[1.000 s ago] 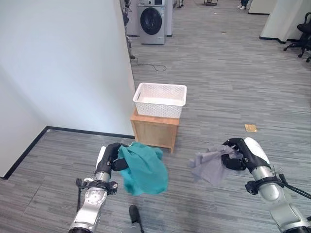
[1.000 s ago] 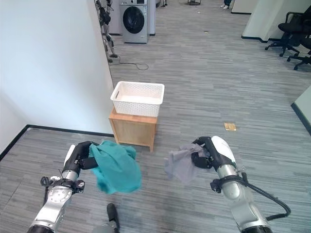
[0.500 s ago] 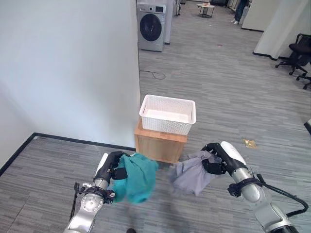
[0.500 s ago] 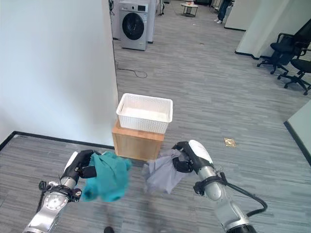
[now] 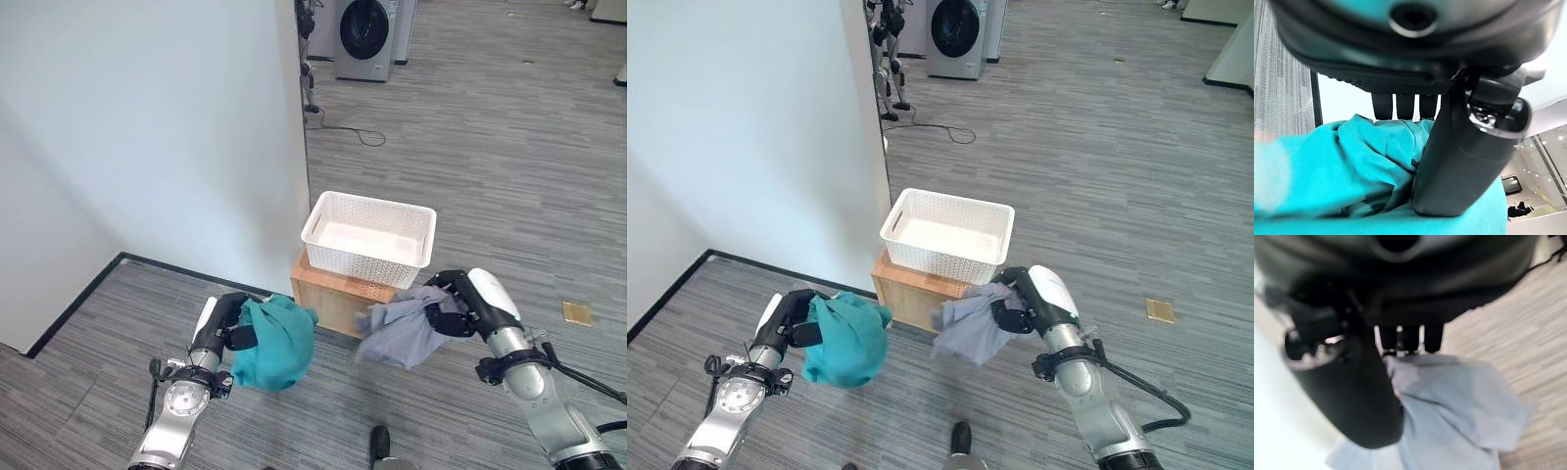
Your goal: Pick up bed clothes into laundry basket.
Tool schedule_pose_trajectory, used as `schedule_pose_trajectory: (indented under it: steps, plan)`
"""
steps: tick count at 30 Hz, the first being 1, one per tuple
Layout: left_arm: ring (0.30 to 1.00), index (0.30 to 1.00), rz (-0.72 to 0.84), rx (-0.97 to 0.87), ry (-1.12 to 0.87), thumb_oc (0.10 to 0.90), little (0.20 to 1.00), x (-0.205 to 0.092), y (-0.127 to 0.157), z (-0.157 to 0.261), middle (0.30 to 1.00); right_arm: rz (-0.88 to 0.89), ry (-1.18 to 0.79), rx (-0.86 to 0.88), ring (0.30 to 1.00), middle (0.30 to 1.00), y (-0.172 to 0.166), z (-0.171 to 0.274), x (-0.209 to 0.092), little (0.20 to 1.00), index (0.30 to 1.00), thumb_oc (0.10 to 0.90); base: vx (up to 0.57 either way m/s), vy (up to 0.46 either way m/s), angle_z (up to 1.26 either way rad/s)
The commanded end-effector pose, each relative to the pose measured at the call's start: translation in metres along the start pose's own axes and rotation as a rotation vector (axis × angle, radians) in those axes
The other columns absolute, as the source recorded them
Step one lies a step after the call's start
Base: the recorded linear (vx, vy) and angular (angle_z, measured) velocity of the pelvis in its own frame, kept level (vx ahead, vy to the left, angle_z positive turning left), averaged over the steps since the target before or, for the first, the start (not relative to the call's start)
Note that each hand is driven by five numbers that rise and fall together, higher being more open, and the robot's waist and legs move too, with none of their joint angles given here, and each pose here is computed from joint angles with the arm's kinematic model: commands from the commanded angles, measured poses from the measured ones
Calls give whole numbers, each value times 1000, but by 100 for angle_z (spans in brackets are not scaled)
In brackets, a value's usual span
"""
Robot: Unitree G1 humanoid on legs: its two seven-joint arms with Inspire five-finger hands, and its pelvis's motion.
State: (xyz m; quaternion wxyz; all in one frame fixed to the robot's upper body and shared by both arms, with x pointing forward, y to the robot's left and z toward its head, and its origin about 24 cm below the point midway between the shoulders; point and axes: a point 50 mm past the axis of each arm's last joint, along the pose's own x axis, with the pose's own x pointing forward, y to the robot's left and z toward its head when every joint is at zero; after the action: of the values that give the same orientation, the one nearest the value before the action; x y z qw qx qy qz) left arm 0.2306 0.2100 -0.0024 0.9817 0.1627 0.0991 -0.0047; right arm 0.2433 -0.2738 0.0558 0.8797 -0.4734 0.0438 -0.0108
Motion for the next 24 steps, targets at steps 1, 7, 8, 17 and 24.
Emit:
schedule_pose_trajectory:
  steps: [1, 7, 8, 17, 24]
  plan:
    - [300, 300, 53, 0, -393, 400, 300, 12, 25, 79, 300, -316, -370, 12, 300, 300, -71, 74, 18, 300, 300, 400, 289, -535, 22]
    - [300, 300, 46, -47, -467, 400, 300, 16, 13, 97, 300, -352, -423, 7, 300, 300, -85, 84, 15, 300, 300, 400, 232, -226, -1]
    - [300, 300, 33, -76, -506, 400, 300, 21, 5, 109, 300, -360, -439, -4, 300, 300, -90, 86, 14, 300, 300, 400, 288, 15, 3]
    - [300, 300, -56, -117, -594, 400, 300, 27, -23, 135, 300, -422, -543, -125, 300, 300, -124, 115, 25, 300, 300, 400, 239, 70, 0]
    - [300, 300, -101, -109, -537, 400, 300, 29, -29, 125, 300, -435, -566, -208, 300, 300, -141, 135, 40, 300, 300, 400, 268, 88, -54]
